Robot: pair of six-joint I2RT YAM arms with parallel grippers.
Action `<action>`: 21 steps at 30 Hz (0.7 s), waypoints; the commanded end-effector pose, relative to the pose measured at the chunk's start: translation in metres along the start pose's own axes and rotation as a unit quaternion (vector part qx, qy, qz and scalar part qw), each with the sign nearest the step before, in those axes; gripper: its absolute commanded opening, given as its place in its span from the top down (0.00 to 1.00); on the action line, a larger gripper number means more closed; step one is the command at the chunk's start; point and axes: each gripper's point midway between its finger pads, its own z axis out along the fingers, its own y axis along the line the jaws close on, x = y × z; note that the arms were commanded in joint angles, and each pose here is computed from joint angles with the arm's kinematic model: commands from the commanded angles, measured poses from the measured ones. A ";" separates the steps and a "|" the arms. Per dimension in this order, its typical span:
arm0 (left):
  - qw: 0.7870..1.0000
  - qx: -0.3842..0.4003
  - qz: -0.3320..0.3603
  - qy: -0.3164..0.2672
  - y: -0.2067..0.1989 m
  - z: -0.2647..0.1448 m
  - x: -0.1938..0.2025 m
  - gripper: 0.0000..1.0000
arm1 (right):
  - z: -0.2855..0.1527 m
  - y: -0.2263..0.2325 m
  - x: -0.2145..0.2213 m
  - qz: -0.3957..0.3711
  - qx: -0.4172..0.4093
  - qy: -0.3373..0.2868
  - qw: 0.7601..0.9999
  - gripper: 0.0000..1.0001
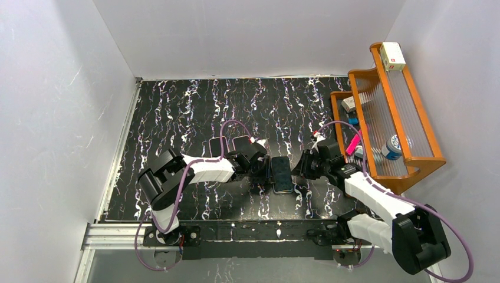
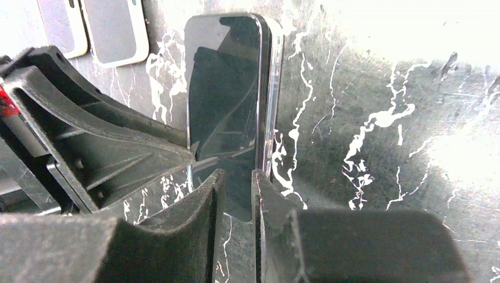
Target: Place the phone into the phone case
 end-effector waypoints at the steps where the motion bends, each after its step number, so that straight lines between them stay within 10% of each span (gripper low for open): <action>1: 1.000 -0.013 0.000 0.015 0.006 -0.009 0.011 0.78 | 0.000 -0.005 -0.004 -0.011 0.014 -0.009 1.000 0.68; 8: 0.999 0.030 -0.010 0.019 -0.008 -0.005 0.013 0.70 | 0.011 -0.004 0.009 -0.012 -0.007 0.018 1.000 0.74; 14: 0.998 0.049 -0.024 0.024 -0.010 0.002 0.021 0.72 | 0.017 0.018 0.022 -0.014 -0.087 0.048 0.995 0.99; 21: 0.999 0.034 -0.014 0.024 -0.011 0.004 0.027 0.76 | 0.015 0.021 0.035 0.001 -0.101 0.076 0.992 0.98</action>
